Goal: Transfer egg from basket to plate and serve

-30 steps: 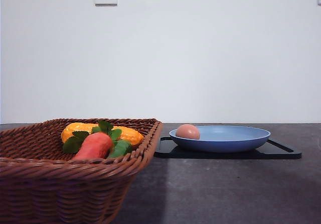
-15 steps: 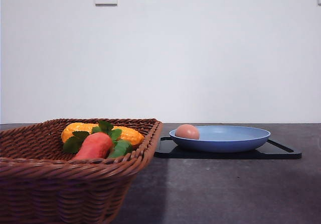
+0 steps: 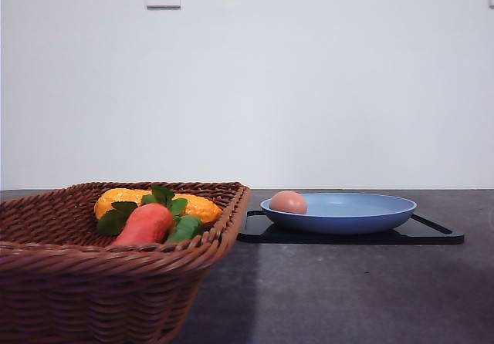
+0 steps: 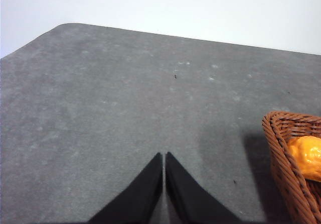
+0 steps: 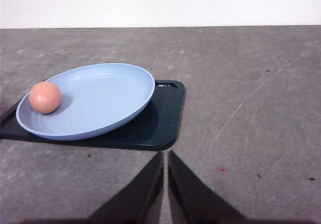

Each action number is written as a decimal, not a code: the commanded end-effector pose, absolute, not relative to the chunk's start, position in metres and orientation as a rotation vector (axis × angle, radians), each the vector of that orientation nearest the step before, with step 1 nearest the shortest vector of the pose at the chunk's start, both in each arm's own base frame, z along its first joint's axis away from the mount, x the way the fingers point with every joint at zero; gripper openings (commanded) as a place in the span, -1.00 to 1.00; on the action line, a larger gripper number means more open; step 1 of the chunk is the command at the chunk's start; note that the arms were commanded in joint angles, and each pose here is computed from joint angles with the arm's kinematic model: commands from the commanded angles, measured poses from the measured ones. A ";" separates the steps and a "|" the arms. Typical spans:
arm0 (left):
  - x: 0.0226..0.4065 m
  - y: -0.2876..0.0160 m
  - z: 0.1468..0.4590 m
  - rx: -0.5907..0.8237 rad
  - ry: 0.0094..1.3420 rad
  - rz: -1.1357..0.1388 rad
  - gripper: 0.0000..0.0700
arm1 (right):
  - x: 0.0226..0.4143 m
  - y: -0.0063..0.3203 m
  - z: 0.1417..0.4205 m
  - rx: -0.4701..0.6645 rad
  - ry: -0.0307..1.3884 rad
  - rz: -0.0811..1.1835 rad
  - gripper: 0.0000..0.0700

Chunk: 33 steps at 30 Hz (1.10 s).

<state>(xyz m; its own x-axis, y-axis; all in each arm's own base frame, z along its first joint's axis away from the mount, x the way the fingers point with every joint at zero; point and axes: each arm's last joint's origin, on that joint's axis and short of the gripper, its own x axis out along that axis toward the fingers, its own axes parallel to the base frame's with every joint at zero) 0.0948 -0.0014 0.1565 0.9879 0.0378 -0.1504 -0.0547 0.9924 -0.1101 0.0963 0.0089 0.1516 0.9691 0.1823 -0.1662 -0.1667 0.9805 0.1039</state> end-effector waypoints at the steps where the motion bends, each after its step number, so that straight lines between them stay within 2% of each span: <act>1: 0.096 -0.002 0.147 -0.118 0.179 0.044 -1.00 | 0.097 0.009 0.150 0.098 0.176 0.176 -1.00; 33: 0.096 -0.002 0.147 -0.118 0.180 0.044 -1.00 | 0.097 0.009 0.150 0.098 0.176 0.177 -1.00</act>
